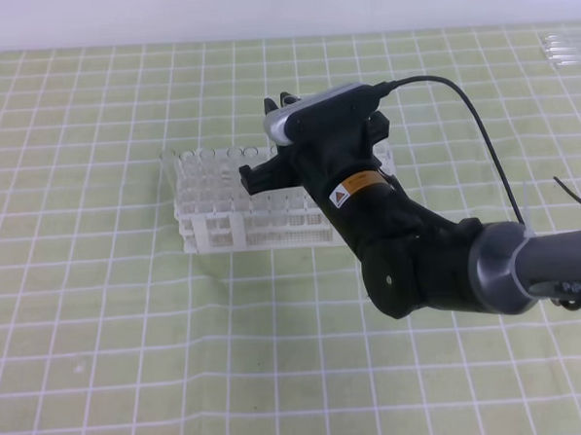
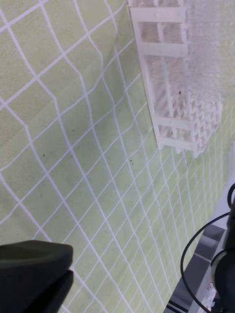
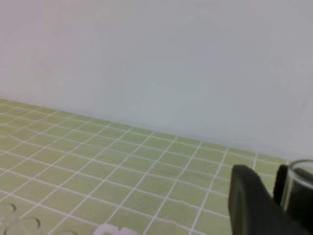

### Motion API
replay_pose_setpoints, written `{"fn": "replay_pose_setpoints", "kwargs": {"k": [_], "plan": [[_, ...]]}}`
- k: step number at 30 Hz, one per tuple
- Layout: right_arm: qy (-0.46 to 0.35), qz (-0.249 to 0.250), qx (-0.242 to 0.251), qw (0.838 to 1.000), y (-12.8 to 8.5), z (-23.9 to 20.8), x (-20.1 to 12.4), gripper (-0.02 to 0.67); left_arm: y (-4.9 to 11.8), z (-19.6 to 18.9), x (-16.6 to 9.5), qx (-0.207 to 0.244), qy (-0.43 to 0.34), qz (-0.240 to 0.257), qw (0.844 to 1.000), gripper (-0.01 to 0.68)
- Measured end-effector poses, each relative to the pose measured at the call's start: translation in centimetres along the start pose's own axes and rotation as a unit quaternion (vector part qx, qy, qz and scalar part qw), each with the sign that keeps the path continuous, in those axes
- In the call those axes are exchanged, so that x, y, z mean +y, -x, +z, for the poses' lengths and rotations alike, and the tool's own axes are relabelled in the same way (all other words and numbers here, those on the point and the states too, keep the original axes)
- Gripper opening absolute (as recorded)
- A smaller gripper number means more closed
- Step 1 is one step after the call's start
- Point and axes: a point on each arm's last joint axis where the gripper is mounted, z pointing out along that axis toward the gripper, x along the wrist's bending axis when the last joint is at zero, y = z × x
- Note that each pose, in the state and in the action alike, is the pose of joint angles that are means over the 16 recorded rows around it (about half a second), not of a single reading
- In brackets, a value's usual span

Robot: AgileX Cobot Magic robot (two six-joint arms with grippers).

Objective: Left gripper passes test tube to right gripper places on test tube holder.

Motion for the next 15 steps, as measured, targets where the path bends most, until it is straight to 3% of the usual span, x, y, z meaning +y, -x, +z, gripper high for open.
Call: {"fn": "replay_pose_setpoints", "kwargs": {"k": [15], "plan": [[-0.006,0.000,0.002,1.000,-0.03,0.00,-0.10,0.009,-0.02,0.04,-0.14,0.000,-0.001,0.000,1.000,0.000]]}}
